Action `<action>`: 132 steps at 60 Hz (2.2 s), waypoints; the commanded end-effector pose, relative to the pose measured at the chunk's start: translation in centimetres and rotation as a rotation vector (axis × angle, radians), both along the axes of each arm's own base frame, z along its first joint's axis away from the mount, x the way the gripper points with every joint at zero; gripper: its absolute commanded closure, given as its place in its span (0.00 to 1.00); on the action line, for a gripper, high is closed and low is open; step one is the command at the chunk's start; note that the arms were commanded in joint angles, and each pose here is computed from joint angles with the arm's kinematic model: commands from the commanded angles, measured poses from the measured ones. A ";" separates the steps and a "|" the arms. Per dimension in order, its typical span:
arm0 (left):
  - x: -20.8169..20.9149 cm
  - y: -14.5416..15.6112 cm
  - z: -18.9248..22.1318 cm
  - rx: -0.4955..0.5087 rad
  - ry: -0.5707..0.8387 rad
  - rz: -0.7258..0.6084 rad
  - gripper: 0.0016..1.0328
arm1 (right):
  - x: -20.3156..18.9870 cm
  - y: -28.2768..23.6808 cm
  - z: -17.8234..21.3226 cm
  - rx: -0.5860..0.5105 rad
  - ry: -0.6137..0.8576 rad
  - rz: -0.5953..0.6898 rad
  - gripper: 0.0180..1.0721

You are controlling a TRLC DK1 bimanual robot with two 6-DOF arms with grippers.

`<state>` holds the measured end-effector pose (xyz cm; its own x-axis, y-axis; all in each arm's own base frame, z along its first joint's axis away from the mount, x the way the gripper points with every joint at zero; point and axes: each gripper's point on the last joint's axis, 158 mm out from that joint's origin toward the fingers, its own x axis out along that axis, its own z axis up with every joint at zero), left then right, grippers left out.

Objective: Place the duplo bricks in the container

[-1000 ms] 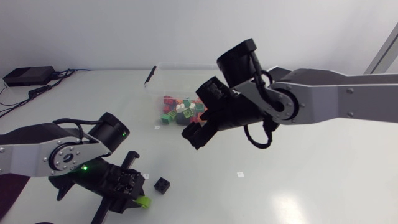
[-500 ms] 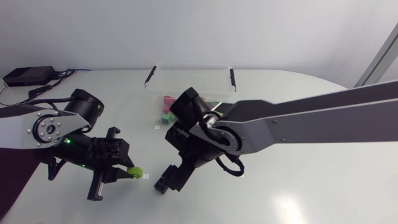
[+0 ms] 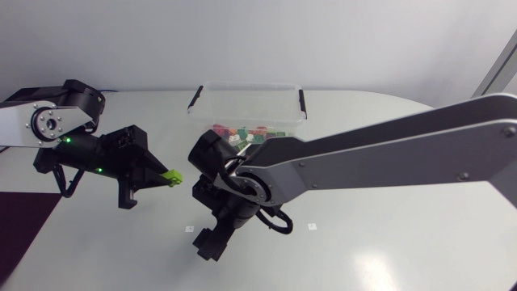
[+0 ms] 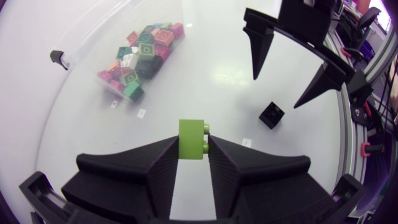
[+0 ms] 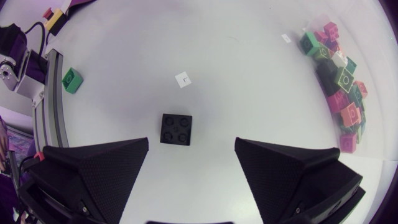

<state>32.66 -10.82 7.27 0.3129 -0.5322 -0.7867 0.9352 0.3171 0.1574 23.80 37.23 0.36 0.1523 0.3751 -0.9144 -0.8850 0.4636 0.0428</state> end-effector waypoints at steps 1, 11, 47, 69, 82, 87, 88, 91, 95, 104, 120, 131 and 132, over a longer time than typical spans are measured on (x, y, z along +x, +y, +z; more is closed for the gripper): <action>1.3 0.2 0.8 -0.038 0.001 0.042 0.82 | -0.2 0.4 -0.8 -0.033 0.012 0.002 0.05; 4.8 1.6 3.6 -0.140 -0.018 0.156 0.82 | -0.7 1.1 -1.7 -0.085 0.026 0.033 0.08; 12.9 0.1 11.0 -0.342 -0.088 0.304 0.82 | -0.3 1.7 -4.2 -0.202 0.065 0.046 0.44; 16.8 -3.5 12.6 -0.430 -0.085 0.312 0.82 | -0.1 1.8 -3.3 -0.170 0.057 0.072 0.73; 18.8 -7.2 11.8 -0.449 -0.047 0.276 0.82 | 1.1 1.0 0.6 -0.077 0.012 0.027 0.72; 19.5 -7.9 11.3 -0.441 -0.043 0.280 0.81 | 1.6 0.4 1.9 -0.052 -0.003 0.007 0.72; 19.8 -7.9 11.2 -0.436 -0.044 0.283 0.81 | 1.7 0.3 2.2 -0.047 -0.006 0.002 0.72; 20.2 -8.1 10.8 -0.430 -0.042 0.291 0.81 | 2.0 -0.1 3.2 -0.029 -0.018 -0.010 0.72; 20.8 -8.2 10.1 -0.420 -0.041 0.299 0.72 | 2.5 -0.5 4.5 -0.003 -0.037 -0.026 0.72; 21.7 -8.2 9.3 -0.403 -0.035 0.312 0.61 | 4.4 -1.8 8.0 0.061 -0.085 -0.082 0.72; 22.0 -7.8 9.0 -0.337 -0.073 0.359 0.06 | 9.4 -5.3 14.5 0.170 -0.195 -0.209 0.72; 19.2 -6.5 9.2 -0.233 -0.133 0.335 0.05 | 13.6 -8.0 16.6 0.224 -0.247 -0.305 0.72; 18.7 -6.2 9.2 -0.220 -0.143 0.326 0.05 | 13.8 -8.1 16.8 0.226 -0.251 -0.310 0.72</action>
<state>53.32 -17.26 15.20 0.5850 -0.5431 -0.6023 0.7371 0.6658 0.1156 36.21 29.59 15.33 0.4567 0.4456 -0.7700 -0.7212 0.6922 -0.0271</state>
